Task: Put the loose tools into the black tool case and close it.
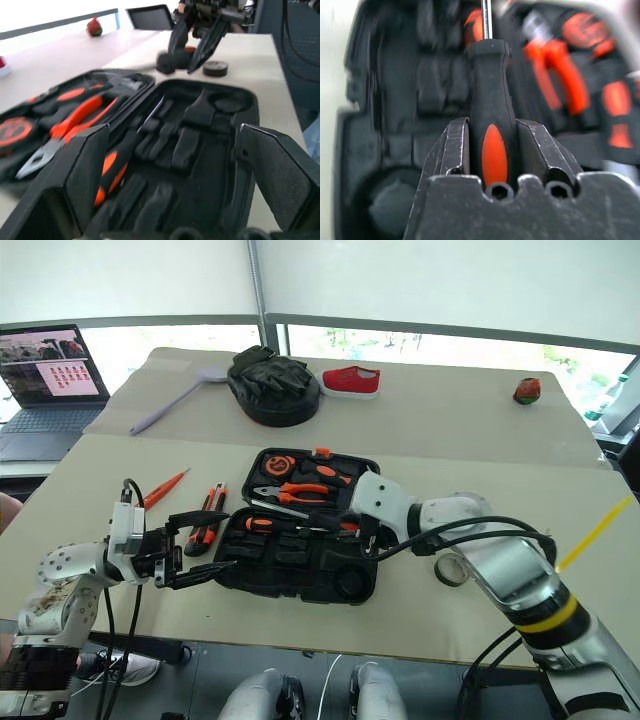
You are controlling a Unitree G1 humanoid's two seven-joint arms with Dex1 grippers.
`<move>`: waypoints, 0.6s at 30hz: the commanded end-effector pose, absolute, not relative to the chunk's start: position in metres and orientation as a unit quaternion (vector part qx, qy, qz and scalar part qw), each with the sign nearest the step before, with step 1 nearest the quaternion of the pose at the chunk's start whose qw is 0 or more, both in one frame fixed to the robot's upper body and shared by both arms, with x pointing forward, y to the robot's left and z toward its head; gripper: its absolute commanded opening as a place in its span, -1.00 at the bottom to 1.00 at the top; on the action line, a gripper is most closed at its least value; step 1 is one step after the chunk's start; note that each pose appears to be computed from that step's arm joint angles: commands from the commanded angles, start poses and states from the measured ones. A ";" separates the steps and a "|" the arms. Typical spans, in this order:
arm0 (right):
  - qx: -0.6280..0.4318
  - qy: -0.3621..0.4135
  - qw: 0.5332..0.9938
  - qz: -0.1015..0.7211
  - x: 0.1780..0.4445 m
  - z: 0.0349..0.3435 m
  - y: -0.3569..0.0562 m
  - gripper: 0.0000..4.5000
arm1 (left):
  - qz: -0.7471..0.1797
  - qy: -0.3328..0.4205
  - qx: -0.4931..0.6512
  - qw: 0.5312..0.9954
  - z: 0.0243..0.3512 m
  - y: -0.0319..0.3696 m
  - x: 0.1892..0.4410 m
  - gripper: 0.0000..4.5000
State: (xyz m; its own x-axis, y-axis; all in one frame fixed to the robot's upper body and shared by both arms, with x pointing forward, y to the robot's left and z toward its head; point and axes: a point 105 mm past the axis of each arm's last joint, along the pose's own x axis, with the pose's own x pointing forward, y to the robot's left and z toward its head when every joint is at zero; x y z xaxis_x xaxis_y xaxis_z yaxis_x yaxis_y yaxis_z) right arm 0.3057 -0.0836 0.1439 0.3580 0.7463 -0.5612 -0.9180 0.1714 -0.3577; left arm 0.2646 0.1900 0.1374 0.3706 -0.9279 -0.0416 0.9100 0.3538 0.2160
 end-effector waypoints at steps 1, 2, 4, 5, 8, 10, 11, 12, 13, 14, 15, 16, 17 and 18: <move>-0.364 0.148 0.737 0.550 0.317 0.143 -0.089 -0.53 | -0.558 -0.062 0.110 0.820 0.150 0.188 0.254 1.00; -0.364 0.156 0.733 0.553 0.318 0.141 -0.090 -0.53 | -0.557 -0.061 0.108 0.821 0.151 0.188 0.253 1.00; -0.373 0.161 0.719 0.564 0.317 0.138 -0.088 -0.53 | -0.556 -0.058 0.109 0.822 0.151 0.188 0.251 1.00; -0.373 0.160 0.720 0.563 0.319 0.138 -0.086 -0.53 | -0.556 -0.059 0.113 0.821 0.151 0.188 0.251 1.00; -0.380 0.170 0.704 0.575 0.319 0.132 -0.083 -0.53 | -0.548 -0.065 0.125 0.824 0.153 0.187 0.254 1.00; -0.376 0.171 0.705 0.576 0.322 0.131 -0.080 -0.53 | -0.546 -0.065 0.128 0.825 0.152 0.188 0.255 1.00; -0.374 0.172 0.706 0.576 0.322 0.131 -0.080 -0.53 | -0.547 -0.063 0.129 0.825 0.151 0.188 0.255 1.00; -0.376 0.178 0.705 0.575 0.323 0.130 -0.081 -0.53 | -0.548 -0.060 0.129 0.824 0.150 0.189 0.254 1.00; -0.379 0.183 0.702 0.575 0.323 0.128 -0.082 -0.53 | -0.549 -0.059 0.129 0.824 0.149 0.189 0.253 1.00; -0.382 0.186 0.699 0.575 0.323 0.127 -0.083 -0.53 | -0.549 -0.058 0.129 0.824 0.149 0.189 0.252 1.00; -0.383 0.189 0.698 0.575 0.323 0.125 -0.084 -0.53 | -0.548 -0.057 0.128 0.825 0.148 0.189 0.252 1.00; -0.384 0.193 0.698 0.573 0.323 0.123 -0.085 -0.53 | -0.547 -0.056 0.127 0.826 0.148 0.190 0.252 1.00; -0.387 0.195 0.698 0.569 0.324 0.122 -0.086 -0.53 | -0.545 -0.055 0.126 0.827 0.147 0.190 0.252 1.00; -0.395 0.190 0.694 0.570 0.324 0.123 -0.086 -0.31 | -0.544 -0.054 0.124 0.828 0.147 0.191 0.252 1.00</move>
